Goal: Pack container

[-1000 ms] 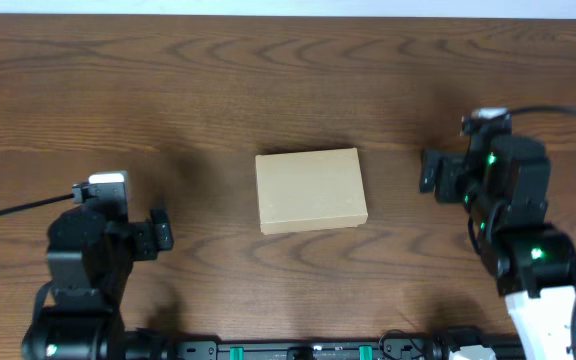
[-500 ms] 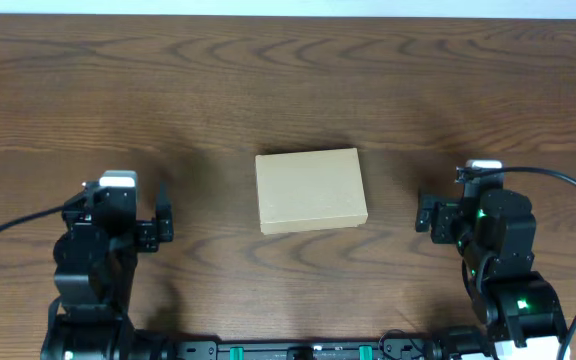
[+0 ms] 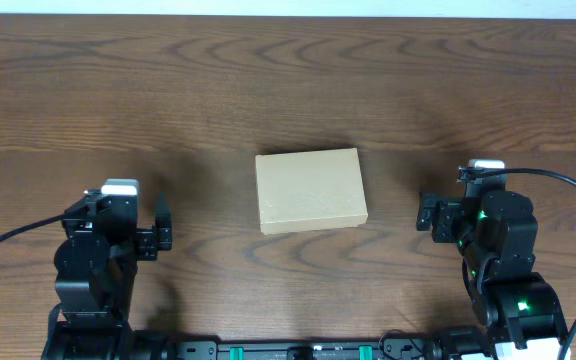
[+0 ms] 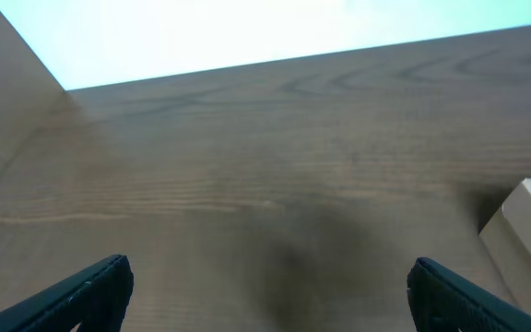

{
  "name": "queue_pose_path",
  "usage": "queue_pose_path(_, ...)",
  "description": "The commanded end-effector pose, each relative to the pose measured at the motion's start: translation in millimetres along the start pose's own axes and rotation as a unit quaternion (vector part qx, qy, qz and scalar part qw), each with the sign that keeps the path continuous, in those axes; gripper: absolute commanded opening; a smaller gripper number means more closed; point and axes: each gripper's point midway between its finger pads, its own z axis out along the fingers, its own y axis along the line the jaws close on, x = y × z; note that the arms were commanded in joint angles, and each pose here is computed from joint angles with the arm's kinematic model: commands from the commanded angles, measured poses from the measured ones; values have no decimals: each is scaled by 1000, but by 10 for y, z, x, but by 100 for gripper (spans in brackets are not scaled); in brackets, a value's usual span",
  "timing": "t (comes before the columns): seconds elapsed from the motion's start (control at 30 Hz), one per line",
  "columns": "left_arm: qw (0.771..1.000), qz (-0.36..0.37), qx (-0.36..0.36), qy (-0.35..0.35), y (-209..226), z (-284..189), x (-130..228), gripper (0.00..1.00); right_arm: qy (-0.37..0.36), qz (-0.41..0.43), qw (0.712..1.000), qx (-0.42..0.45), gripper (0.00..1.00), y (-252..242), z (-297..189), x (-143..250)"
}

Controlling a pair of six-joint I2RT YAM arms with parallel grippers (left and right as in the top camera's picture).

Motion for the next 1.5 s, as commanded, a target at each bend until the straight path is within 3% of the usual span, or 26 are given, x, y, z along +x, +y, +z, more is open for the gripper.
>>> queue_pose_path(0.0, 1000, 6, -8, 16, 24, -5, 92, 95, 2, 5, 1000, 6, 99, -24, 3, 20)
queue_pose_path(0.37, 995, 14, 4, 94, -25, -47, 471, 96, 2, 5, 1000, 6, 99, -24, 3, 20)
queue_pose_path(1.1, 995, 15, 5, 99, -28, -52, 497, 95, -1, 5, 1000, 11, 99, -43, -1, 8)
queue_pose_path(1.2, 995, 15, 5, 99, -28, -52, 497, 96, -30, 24, 999, -4, 99, 2, -57, -104)
queue_pose_path(1.33, 995, 15, 4, 99, -28, -52, 497, 96, -142, 42, 987, -57, 99, 149, -301, -516)
queue_pose_path(1.47, 995, 15, 5, 99, -28, -52, 497, 96, -258, -16, 964, -63, 99, 189, -620, -789)
